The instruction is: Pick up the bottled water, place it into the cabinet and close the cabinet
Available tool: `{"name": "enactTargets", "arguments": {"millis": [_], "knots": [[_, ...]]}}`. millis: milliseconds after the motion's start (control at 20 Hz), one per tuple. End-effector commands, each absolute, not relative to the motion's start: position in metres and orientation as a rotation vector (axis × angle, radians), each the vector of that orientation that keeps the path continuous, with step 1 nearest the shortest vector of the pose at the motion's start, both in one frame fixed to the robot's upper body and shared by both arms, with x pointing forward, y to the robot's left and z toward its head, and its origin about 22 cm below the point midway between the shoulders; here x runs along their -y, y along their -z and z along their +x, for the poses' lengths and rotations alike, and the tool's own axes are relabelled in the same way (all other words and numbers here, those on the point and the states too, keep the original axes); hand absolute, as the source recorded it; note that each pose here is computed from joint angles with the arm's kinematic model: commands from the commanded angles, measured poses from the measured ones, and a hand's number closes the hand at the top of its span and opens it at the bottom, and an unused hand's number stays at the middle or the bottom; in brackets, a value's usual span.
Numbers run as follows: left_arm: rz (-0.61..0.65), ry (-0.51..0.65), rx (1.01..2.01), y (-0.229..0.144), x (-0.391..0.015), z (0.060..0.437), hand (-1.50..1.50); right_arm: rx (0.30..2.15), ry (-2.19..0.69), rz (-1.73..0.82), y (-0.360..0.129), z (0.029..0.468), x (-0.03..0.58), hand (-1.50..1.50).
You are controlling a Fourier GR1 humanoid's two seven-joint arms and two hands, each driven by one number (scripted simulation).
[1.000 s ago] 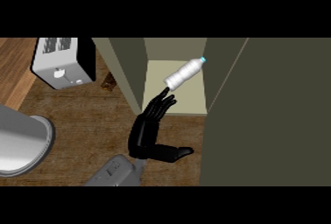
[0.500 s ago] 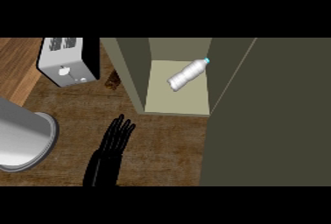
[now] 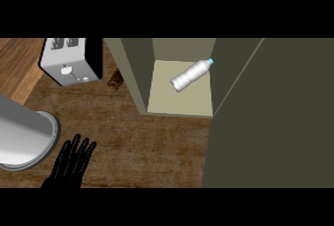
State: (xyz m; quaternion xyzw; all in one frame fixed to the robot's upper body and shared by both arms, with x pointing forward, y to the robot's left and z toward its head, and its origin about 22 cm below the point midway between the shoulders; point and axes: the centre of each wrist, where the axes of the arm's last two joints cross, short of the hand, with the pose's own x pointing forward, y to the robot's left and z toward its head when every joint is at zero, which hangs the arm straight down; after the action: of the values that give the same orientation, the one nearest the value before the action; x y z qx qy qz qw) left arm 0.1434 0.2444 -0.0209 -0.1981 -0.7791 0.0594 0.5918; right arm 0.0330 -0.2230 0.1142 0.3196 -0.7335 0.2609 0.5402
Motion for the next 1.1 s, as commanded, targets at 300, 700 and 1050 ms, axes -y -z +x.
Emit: {"name": "enactTargets", "arguments": {"millis": [300,700,1050], "knots": [[-0.477,-0.116,1.849,-0.002,-0.311,0.117,-1.5,1.74,-0.771,0.735,-0.159,0.038,0.195,1.5],[-0.514,-0.066,1.824,-0.006,-0.332,0.111,-1.5,1.755,-1.02,0.77,-0.147,0.068,0.186,1.5],[-0.507,-0.028,1.85,-0.011,-0.351,0.113,-1.5,1.696,-1.056,0.758,-0.137,0.085,0.175,1.5]]}}
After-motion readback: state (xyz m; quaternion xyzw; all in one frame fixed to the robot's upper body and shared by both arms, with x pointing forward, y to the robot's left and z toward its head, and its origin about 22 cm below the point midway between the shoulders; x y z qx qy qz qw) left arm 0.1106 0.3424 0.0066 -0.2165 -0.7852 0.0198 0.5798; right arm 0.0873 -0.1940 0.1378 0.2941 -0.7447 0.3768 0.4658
